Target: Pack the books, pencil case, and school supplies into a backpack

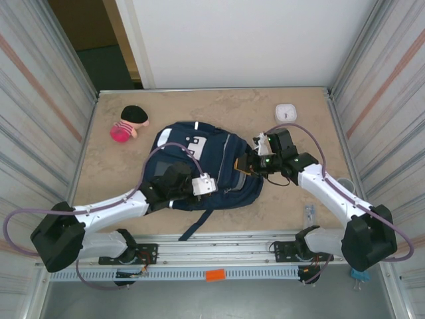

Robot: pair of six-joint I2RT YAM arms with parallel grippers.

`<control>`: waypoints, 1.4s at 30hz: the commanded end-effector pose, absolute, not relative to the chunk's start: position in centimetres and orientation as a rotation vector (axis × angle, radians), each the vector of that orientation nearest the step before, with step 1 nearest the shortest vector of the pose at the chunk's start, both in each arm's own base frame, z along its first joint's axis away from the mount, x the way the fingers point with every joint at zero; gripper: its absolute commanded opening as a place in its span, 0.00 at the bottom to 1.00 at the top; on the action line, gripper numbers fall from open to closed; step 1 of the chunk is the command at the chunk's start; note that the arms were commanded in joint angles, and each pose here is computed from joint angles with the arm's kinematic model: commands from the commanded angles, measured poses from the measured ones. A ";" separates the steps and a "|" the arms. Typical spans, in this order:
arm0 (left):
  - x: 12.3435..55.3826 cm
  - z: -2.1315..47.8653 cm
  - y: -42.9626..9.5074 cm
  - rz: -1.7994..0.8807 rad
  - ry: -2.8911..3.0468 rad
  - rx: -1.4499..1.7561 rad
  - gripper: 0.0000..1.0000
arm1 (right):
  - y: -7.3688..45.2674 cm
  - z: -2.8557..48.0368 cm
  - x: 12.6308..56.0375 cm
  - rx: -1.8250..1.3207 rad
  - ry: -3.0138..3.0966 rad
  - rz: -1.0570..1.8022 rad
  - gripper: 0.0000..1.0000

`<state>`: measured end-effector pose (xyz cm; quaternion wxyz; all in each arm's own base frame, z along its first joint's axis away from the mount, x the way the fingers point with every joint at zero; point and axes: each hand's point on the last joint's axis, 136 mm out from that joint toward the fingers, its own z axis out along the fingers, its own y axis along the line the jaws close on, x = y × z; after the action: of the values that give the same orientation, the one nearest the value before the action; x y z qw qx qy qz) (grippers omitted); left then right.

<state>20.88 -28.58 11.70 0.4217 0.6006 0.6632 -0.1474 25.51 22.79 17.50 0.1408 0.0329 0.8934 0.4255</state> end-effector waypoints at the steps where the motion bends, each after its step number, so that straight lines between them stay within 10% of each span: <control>1: 19.8 13.0 -29.7 -0.592 1.704 1.367 0.00 | 20.4 18.7 25.6 0.098 2.544 0.964 0.34; 12: 20.4 12.9 -29.9 -0.917 1.955 1.084 0.00 | 16.8 20.1 19.1 0.028 2.421 0.422 0.36; 29: 20.3 14.4 -30.2 -1.070 1.975 1.041 0.00 | 28.0 15.3 19.6 -0.169 2.445 0.412 0.48; 42: 21.3 13.3 -28.4 -0.919 2.060 1.012 0.00 | 20.7 15.4 21.4 0.014 2.456 0.048 0.03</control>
<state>21.35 -29.31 13.22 0.3411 0.3957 0.7704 -0.3655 20.57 24.91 14.25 0.3141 -0.0278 0.9452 0.0851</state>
